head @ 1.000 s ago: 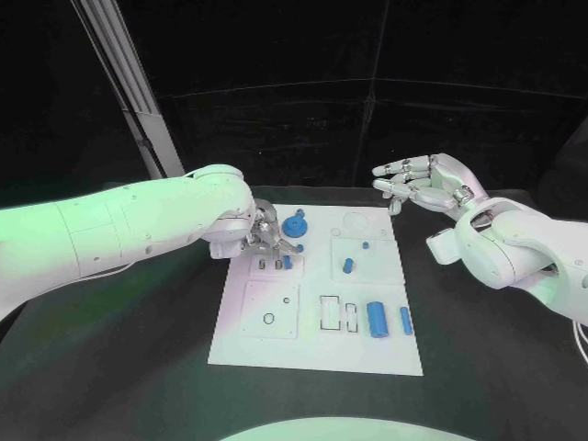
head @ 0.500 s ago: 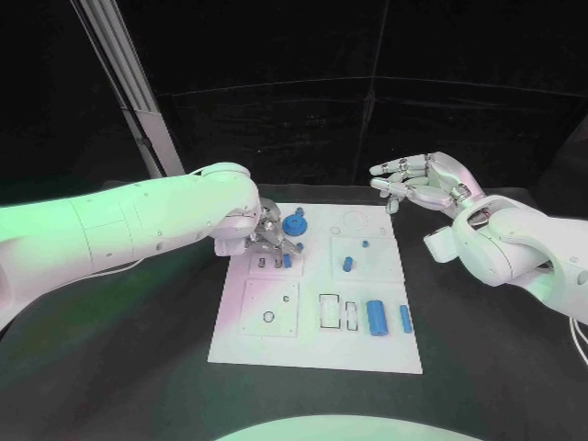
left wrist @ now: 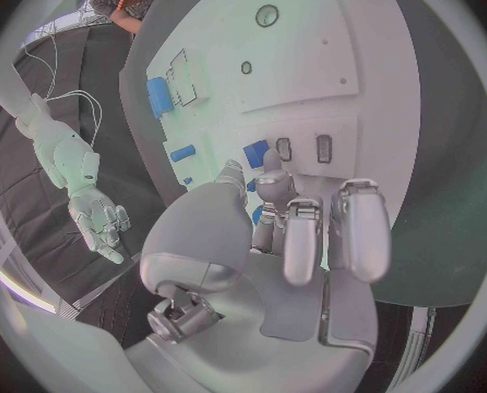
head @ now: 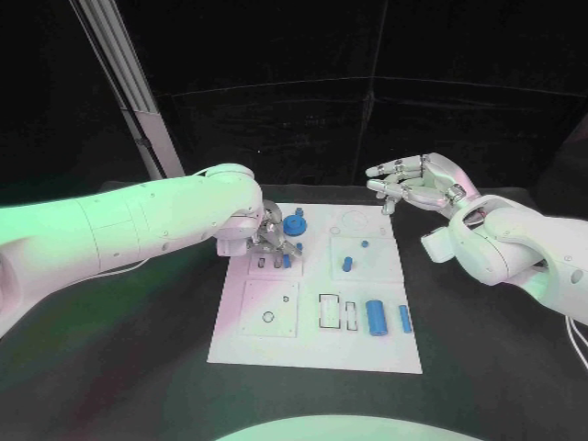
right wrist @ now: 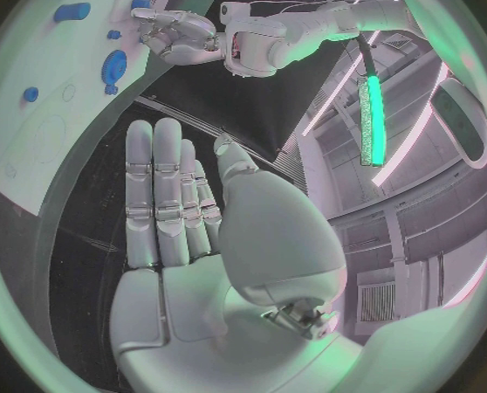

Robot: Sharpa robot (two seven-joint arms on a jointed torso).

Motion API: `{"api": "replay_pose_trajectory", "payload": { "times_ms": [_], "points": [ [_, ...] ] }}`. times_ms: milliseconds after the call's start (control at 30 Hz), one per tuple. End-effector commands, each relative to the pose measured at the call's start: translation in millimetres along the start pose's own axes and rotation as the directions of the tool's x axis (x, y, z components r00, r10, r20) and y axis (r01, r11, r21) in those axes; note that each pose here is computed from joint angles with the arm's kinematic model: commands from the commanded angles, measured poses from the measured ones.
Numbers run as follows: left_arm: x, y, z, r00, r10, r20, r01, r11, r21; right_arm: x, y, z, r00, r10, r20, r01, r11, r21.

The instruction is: Assemble the parts on the task board

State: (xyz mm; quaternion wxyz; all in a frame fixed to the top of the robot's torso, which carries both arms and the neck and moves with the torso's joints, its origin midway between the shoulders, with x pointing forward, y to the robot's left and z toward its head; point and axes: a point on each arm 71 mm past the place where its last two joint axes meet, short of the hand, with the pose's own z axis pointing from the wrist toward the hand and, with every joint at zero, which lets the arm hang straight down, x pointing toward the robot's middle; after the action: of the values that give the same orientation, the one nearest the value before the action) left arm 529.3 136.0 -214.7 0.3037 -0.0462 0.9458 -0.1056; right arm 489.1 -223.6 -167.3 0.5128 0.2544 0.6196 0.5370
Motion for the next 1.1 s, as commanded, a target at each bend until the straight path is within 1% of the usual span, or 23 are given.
{"api": "replay_pose_trajectory", "payload": {
  "times_ms": [33,800,1100],
  "points": [
    [0.2,0.1,0.1,1.0,0.018,-0.015,-0.018,1.0,-0.005,1.1,1.3,0.7,1.0,0.0,-0.015,0.0,1.0,-0.004],
    [2.4,-2.9,1.1,0.999,0.035,-0.034,-0.036,0.999,-0.002,2.2,0.4,2.2,1.0,0.002,-0.021,-0.002,1.0,-0.001],
    [1.4,-1.8,0.4,1.0,0.014,-0.018,-0.013,1.0,0.027,2.8,-0.3,3.3,1.0,0.003,-0.024,-0.003,1.0,0.002]
  ]
}}
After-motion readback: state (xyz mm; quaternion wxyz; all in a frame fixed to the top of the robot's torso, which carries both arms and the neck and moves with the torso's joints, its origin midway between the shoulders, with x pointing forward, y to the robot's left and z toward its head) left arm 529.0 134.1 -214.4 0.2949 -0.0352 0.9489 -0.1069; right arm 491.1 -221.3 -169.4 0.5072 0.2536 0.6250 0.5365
